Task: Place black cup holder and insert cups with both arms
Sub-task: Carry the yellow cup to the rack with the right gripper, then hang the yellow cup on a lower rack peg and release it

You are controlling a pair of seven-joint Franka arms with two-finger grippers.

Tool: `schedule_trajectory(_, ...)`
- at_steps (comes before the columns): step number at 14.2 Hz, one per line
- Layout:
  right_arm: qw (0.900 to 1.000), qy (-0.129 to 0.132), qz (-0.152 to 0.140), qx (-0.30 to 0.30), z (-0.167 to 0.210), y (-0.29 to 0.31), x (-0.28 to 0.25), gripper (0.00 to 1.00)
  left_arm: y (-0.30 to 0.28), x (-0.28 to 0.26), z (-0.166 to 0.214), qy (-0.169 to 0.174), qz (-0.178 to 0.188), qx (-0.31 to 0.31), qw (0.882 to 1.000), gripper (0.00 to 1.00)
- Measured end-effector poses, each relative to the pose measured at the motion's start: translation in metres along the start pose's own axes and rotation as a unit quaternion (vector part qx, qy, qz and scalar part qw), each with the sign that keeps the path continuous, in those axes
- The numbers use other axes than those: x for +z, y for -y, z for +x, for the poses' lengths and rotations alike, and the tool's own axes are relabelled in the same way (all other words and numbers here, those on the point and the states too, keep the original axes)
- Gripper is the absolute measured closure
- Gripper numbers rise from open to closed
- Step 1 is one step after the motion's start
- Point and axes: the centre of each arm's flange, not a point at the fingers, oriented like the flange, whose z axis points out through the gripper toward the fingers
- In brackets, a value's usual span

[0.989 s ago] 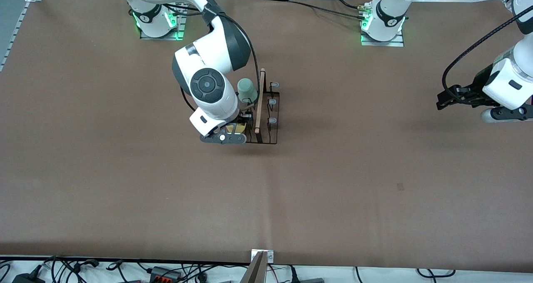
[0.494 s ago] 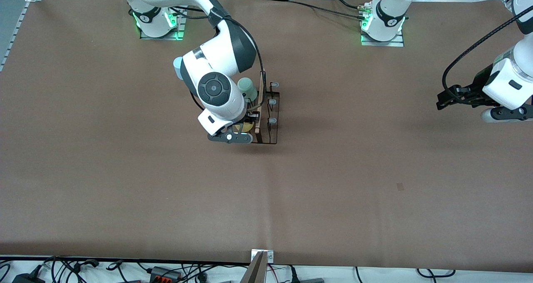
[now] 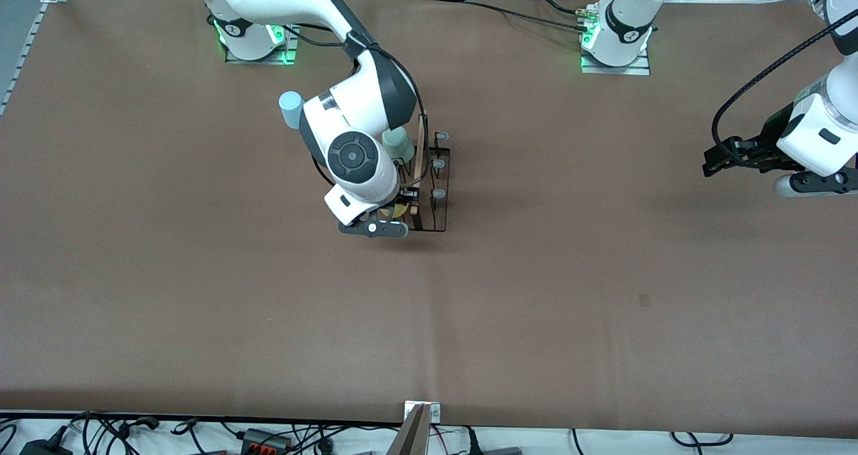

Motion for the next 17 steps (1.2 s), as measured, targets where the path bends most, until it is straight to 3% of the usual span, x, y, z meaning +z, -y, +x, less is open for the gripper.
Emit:
schedule_trajectory(4, 1.0, -0.006, 0.002, -0.003, -0.001, 0.004, -0.001, 0.01, 0.0, 0.0, 0.0, 0.0, 0.0, 0.0, 1.0, 0.0)
schedule_trajectory(8, 0.998, -0.065, 0.004, -0.017, 0.001, -0.023, -0.092, 0.0, 0.0, 0.0, 0.0, 0.0, 0.0, 0.0, 1.0, 0.0)
schedule_trajectory(10, 0.997, -0.08, 0.002, -0.022, 0.008, -0.065, -0.141, 0.0, 0.0, 0.0, 0.0, 0.0, 0.0, 0.0, 1.0, 0.0)
schedule_trajectory(15, 0.997, -0.072, 0.003, -0.026, 0.048, -0.194, -0.2, 0.0, 0.0, 0.0, 0.0, 0.0, 0.0, 0.0, 1.0, 0.0)
schedule_trajectory(17, 0.997, -0.082, 0.004, -0.015, 0.057, -0.234, -0.218, 0.0, 0.0, 0.0, 0.0, 0.0, 0.0, 0.0, 1.0, 0.0)
